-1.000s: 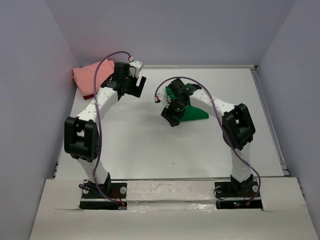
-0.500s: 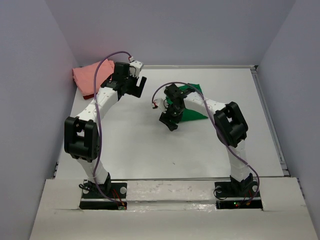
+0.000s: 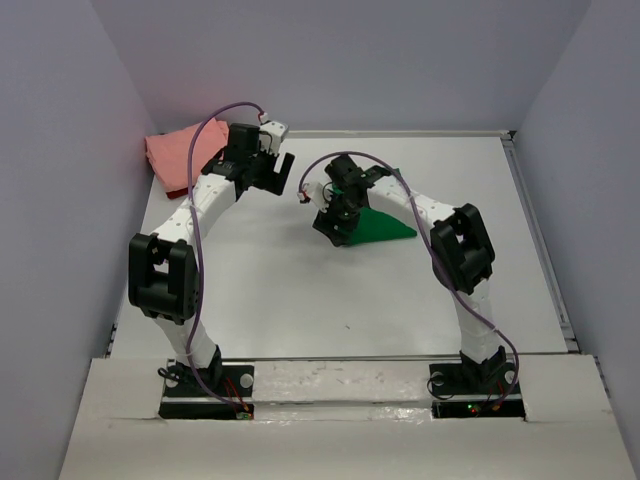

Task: Fold and stack the t-shirts
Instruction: Put the neatly folded tshirt into the corner of the board with the left arm

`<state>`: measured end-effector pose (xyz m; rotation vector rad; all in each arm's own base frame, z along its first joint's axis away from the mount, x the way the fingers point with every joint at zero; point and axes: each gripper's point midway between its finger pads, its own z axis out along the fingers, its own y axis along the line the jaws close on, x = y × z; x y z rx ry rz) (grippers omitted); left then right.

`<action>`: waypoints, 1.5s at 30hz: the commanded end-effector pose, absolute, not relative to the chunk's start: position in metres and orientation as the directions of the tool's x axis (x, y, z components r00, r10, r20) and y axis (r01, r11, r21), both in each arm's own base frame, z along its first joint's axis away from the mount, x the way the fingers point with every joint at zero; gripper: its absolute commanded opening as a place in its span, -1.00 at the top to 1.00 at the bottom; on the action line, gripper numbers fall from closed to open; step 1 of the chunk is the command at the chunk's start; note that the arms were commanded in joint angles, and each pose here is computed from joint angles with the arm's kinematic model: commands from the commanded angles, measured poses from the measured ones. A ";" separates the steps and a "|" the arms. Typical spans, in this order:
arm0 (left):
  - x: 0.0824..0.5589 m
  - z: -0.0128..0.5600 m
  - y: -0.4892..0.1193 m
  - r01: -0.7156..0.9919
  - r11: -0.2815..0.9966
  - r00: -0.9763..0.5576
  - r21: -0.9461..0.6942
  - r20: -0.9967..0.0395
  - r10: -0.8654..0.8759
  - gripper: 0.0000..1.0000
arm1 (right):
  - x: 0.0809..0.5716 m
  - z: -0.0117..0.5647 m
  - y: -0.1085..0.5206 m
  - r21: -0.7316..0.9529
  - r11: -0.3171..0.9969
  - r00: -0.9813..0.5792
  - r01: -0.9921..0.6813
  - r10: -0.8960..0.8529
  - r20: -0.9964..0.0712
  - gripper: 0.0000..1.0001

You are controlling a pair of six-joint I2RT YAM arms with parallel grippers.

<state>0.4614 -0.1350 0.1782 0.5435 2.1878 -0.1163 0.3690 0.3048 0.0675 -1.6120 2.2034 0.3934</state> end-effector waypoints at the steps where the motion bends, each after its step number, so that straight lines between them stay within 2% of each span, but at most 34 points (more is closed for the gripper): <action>1: 0.467 0.203 -0.142 0.435 0.895 -0.493 0.099 -0.805 0.329 -0.98 | 0.377 0.103 0.310 -0.069 0.289 -0.217 -0.955 -0.837 -0.501 -0.50; 14: 0.467 0.203 -0.143 0.440 0.893 -0.495 0.098 -0.803 0.332 -0.98 | 0.368 0.063 0.293 -0.058 0.278 -0.230 -0.959 -0.880 -0.416 -0.50; 29: 0.465 0.204 -0.142 0.445 0.889 -0.490 0.107 -0.802 0.342 -0.98 | 0.370 0.034 0.292 -0.060 0.285 -0.238 -0.957 -0.883 -0.404 -0.50; 45: 0.463 0.209 -0.142 0.449 0.885 -0.479 0.125 -0.803 0.356 -0.98 | 0.377 0.010 0.283 -0.110 0.311 -0.250 -0.944 -0.892 -0.377 -0.21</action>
